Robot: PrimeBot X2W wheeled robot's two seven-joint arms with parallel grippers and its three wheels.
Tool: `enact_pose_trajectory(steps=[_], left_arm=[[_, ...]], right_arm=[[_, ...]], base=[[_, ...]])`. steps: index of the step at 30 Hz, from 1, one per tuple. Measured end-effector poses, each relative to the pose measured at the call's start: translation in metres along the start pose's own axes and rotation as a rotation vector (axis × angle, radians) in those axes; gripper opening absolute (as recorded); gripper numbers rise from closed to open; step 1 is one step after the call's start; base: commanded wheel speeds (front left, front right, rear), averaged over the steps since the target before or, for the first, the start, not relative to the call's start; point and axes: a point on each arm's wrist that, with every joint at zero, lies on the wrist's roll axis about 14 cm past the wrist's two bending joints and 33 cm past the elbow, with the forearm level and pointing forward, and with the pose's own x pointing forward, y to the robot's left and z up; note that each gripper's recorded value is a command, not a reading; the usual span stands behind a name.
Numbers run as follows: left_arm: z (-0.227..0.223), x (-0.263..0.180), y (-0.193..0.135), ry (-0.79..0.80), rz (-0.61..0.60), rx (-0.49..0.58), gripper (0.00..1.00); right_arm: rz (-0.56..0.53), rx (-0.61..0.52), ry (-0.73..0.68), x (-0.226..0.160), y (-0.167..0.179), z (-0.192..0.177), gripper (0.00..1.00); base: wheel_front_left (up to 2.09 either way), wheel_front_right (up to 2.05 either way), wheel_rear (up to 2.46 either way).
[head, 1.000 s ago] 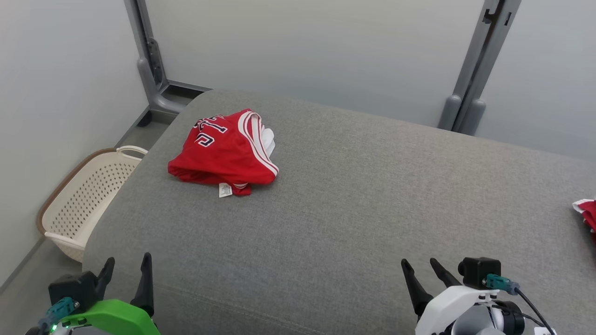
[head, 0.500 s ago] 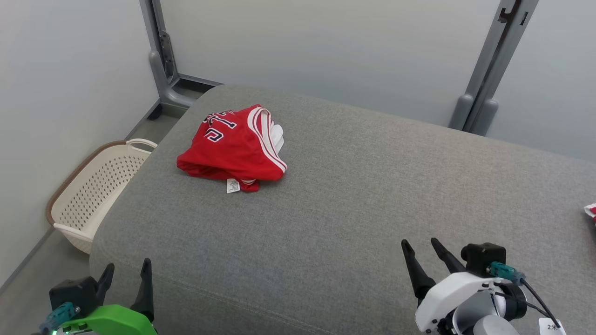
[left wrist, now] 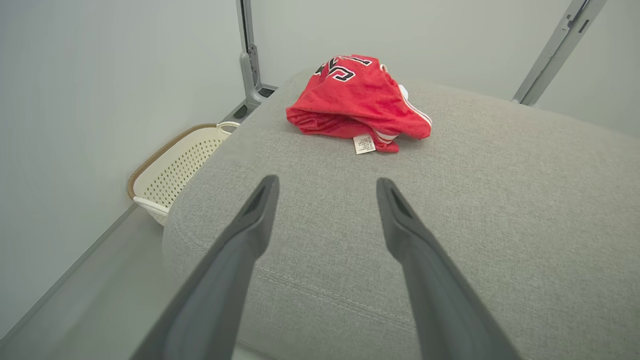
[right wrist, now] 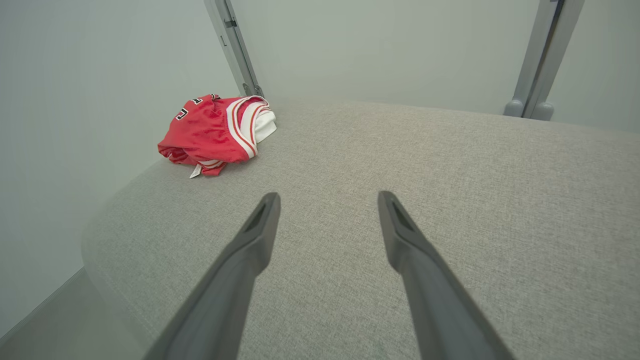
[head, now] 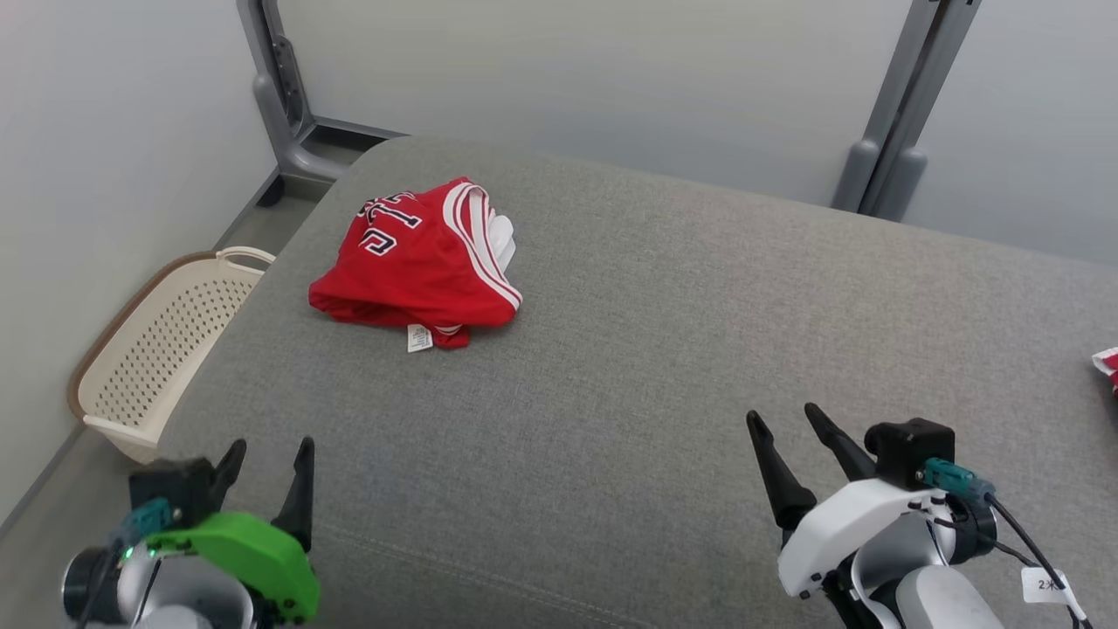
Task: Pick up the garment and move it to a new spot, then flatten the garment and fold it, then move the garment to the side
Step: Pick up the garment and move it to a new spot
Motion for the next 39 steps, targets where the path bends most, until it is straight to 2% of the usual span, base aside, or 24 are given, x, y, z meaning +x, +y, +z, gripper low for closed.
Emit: enact_pose_trajectory(steps=[6,9,19,24,31,39], left_arm=[[0.012,0.049,-0.015,0.087,-0.045,0.048,1.0],[0.009,0.076,-0.02,0.19,-0.055,0.082,1.0],[0.008,0.154,-0.037,0.437,-0.042,0.11,1.0],[-0.015,0.177,-0.051,0.549,-0.049,0.101,1.0],[-0.029,0.208,-0.062,0.596,-0.054,0.119,1.0],[-0.039,0.229,-0.048,0.631,0.014,0.173,1.0]], right_arm=[[0.009,-0.031,0.011,0.013,-0.004,0.008,1.0],[0.011,-0.042,0.023,0.021,-0.008,0.009,1.0],[-0.027,-0.041,0.108,0.033,-0.035,-0.014,1.0],[-0.052,-0.027,0.144,0.033,-0.05,-0.027,1.0],[-0.081,-0.008,0.193,0.031,-0.067,-0.046,1.0],[-0.089,-0.002,0.215,0.028,-0.073,-0.055,1.0]], base=[[0.0,0.0,0.0],[0.0,0.0,0.0],[0.0,0.0,0.0],[0.0,0.0,0.0],[0.0,0.0,0.0],[0.0,0.0,0.0]])
